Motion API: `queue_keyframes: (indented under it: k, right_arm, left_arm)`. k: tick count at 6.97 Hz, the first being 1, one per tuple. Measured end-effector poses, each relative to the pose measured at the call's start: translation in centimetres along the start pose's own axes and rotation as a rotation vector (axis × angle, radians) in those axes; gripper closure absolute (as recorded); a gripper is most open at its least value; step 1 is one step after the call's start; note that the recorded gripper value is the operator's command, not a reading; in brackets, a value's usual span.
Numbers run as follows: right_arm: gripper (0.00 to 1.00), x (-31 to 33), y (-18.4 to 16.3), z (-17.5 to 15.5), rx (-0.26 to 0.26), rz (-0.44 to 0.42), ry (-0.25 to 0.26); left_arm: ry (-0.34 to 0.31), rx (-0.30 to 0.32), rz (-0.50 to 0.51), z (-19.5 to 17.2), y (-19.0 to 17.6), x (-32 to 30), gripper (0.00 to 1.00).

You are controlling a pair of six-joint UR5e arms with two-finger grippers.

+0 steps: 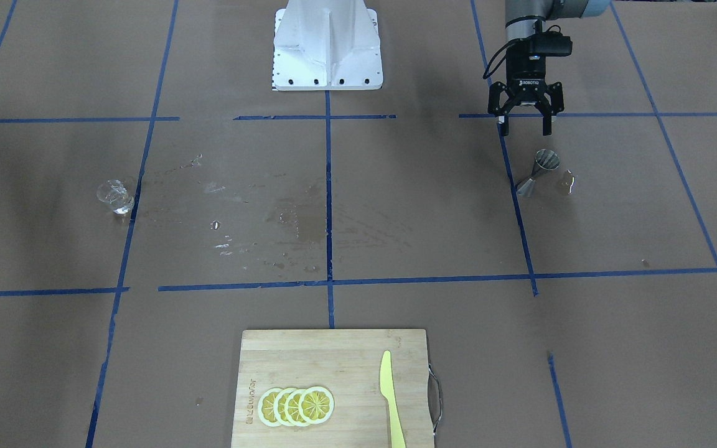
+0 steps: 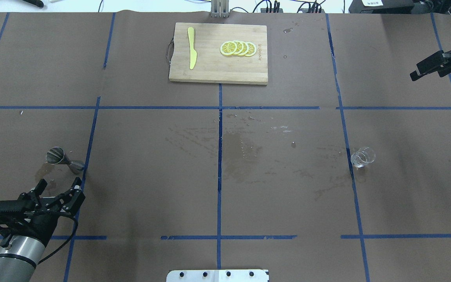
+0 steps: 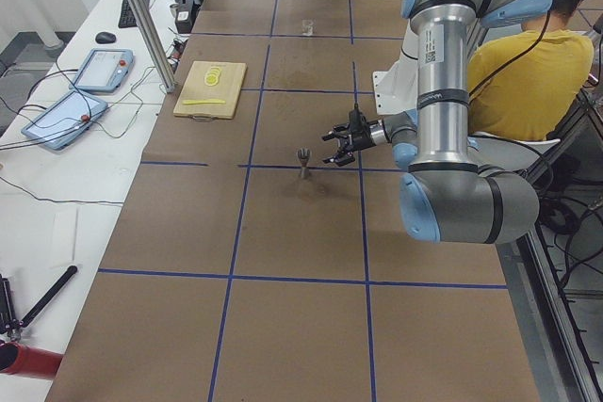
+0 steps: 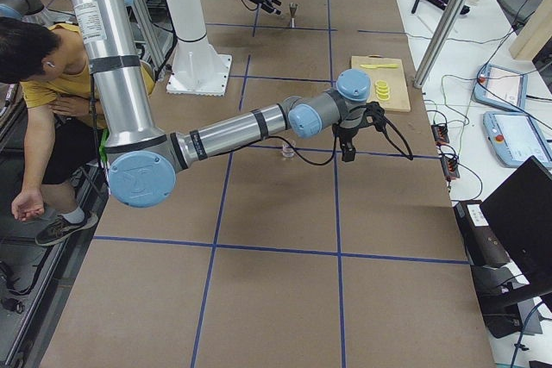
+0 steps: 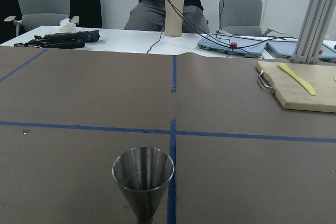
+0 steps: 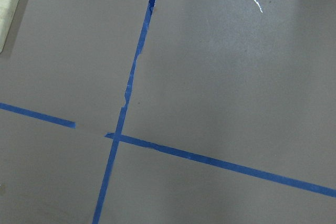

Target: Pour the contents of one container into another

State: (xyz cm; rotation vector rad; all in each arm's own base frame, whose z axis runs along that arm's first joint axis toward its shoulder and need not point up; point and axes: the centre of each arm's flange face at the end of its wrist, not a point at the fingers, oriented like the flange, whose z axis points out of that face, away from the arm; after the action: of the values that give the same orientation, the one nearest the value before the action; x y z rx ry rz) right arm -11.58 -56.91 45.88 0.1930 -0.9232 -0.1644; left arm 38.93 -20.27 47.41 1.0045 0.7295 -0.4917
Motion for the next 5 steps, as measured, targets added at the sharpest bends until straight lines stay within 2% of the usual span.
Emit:
queue_keyframes:
  k: [2, 5]
  right_arm:
    - [0.00, 0.0, 0.0, 0.0, 0.000, -0.001, -0.001]
    - [0.00, 0.2, 0.0, 0.1, -0.002, 0.002, 0.002]
  left_arm:
    - [-0.022, 0.006, 0.035, 1.1, 1.9, -1.5, 0.04]
    - [-0.026, 0.009, 0.036, 2.1, 3.7, -1.0, 0.06]
